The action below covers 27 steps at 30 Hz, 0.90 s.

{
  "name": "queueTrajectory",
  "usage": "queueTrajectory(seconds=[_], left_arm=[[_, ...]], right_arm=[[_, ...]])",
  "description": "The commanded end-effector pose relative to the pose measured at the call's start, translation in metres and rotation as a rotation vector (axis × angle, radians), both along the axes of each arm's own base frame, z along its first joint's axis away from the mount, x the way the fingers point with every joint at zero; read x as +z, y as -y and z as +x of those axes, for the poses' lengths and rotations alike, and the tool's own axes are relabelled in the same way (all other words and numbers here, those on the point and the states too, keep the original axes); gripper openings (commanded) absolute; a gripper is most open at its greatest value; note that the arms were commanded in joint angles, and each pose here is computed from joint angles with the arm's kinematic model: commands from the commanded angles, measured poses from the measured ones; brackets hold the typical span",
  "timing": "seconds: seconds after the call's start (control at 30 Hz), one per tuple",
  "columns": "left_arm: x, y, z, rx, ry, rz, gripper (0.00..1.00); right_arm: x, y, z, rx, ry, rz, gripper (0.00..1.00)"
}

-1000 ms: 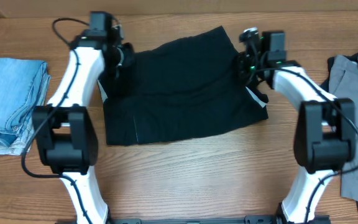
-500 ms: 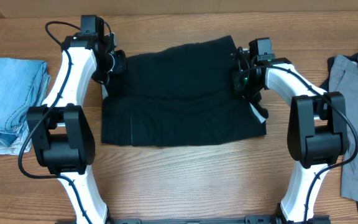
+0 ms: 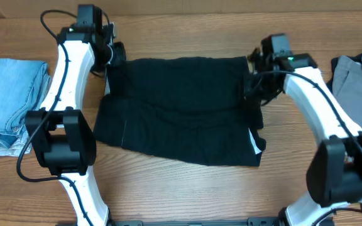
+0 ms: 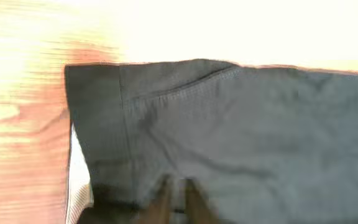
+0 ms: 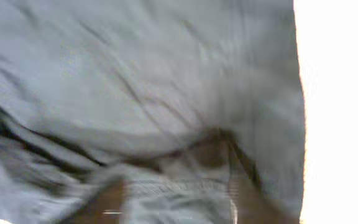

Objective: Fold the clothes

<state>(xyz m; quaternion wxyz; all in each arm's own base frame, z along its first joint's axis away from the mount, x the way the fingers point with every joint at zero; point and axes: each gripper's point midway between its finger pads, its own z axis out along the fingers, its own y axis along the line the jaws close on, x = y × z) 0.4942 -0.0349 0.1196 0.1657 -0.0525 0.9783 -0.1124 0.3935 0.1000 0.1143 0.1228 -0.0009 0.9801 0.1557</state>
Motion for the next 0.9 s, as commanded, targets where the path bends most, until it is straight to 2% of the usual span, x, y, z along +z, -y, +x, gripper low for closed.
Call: queueTrajectory(seconds=[0.0, 0.03, 0.07, 0.17, 0.3, 0.37, 0.47, 0.6, 0.8, 0.87], left_arm=[[0.044, -0.005, 0.014, -0.178, 0.119, 0.110, 0.53], [0.048, -0.011, 0.016, -0.181, 0.130, 0.150, 0.63], [0.049, -0.013, 0.017, -0.194, 0.137, 0.170, 0.70], [0.053, -0.013, 0.025, -0.252, 0.184, 0.200, 0.86], [0.054, -0.014, 0.040, -0.285, 0.243, 0.227, 0.95], [0.043, -0.014, 0.045, -0.302, 0.237, 0.233, 0.96], [-0.003, -0.014, 0.049, -0.332, 0.160, 0.230, 0.96], [-0.044, -0.015, 0.054, -0.335, 0.107, 0.221, 0.97], [-0.077, -0.015, 0.061, -0.337, 0.083, 0.216, 0.96], [-0.087, -0.015, 0.060, -0.338, 0.065, 0.213, 0.95]], right_arm=[[0.072, 0.003, 0.033, 0.031, 0.244, -0.005, 0.95], [0.084, 0.004, 0.041, 0.083, 0.302, -0.026, 0.93], [0.094, 0.008, 0.047, 0.113, 0.348, -0.045, 0.90], [0.095, 0.033, 0.065, 0.191, 0.432, -0.133, 0.89], [0.057, 0.069, 0.101, 0.204, 0.449, -0.196, 0.91], [0.030, 0.070, 0.120, 0.294, 0.476, -0.230, 0.97], [-0.018, 0.065, 0.141, 0.367, 0.477, -0.246, 0.98], [-0.047, 0.041, 0.144, 0.470, 0.491, -0.137, 0.97], [-0.078, 0.009, 0.143, 0.534, 0.478, -0.082, 0.95], [-0.092, 0.008, 0.142, 0.536, 0.457, -0.077, 0.91]])
